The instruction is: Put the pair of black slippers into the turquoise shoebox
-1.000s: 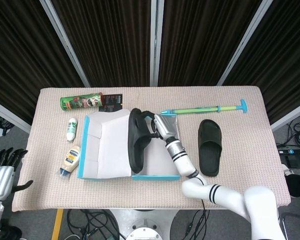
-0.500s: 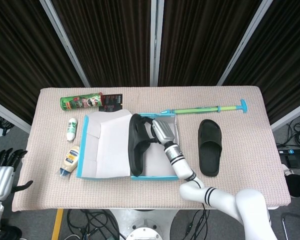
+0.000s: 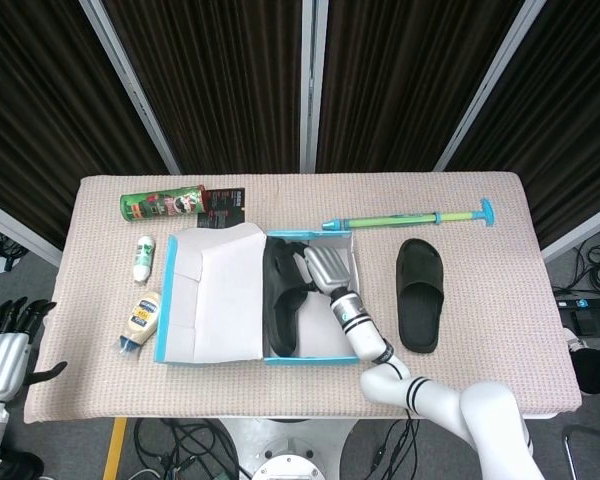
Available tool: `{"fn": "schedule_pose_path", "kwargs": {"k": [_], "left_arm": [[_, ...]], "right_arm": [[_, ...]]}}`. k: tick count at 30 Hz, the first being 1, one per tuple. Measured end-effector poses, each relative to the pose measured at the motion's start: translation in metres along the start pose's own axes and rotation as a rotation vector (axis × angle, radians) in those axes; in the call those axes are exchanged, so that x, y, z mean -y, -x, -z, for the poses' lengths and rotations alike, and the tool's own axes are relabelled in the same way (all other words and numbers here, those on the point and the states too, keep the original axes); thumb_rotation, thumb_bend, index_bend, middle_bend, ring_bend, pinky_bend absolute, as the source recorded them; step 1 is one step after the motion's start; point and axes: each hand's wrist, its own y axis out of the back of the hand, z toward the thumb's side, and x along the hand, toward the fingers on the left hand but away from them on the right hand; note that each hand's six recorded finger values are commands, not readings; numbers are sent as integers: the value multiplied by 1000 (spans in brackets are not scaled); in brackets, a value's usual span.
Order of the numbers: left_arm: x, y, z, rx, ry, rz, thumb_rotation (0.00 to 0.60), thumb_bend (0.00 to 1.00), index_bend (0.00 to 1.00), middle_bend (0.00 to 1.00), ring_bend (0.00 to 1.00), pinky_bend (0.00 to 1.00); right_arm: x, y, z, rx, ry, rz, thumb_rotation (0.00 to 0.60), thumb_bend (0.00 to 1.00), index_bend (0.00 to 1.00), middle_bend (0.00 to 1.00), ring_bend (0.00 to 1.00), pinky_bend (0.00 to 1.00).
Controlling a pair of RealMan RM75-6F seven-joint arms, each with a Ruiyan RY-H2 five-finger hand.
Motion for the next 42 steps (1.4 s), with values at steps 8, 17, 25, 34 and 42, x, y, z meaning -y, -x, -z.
{"fn": "schedule_pose_path", "kwargs": {"k": [8,17,25,34,42], "left_arm": [[0,1,1,-4,5,0,600,29,165,120,41,33],[1,0,0,2,7,-1,600,29,165,120,41,33],[1,1,1,3,7,-2,600,28,165,120,41,32],[-3,0,-2,14,3,-12,600,28,165,120,41,32],[-4,0,-5,21,1,-11,600,28,165,120,41,32]], "right_arm": [[6,0,0,4,-19,-30,600,289,229,226,681,900],[9,-2,0,16,-6,-110,600,109,0,10,613,894],[-3,-8,-1,11,-9,-118,600,26,0,0,594,894],[-31,-17,-8,-19,-5,-111,600,26,0,0,590,894],[-45,-26,-14,-42,-22,-126,600,7,0,2,586,895]]}}
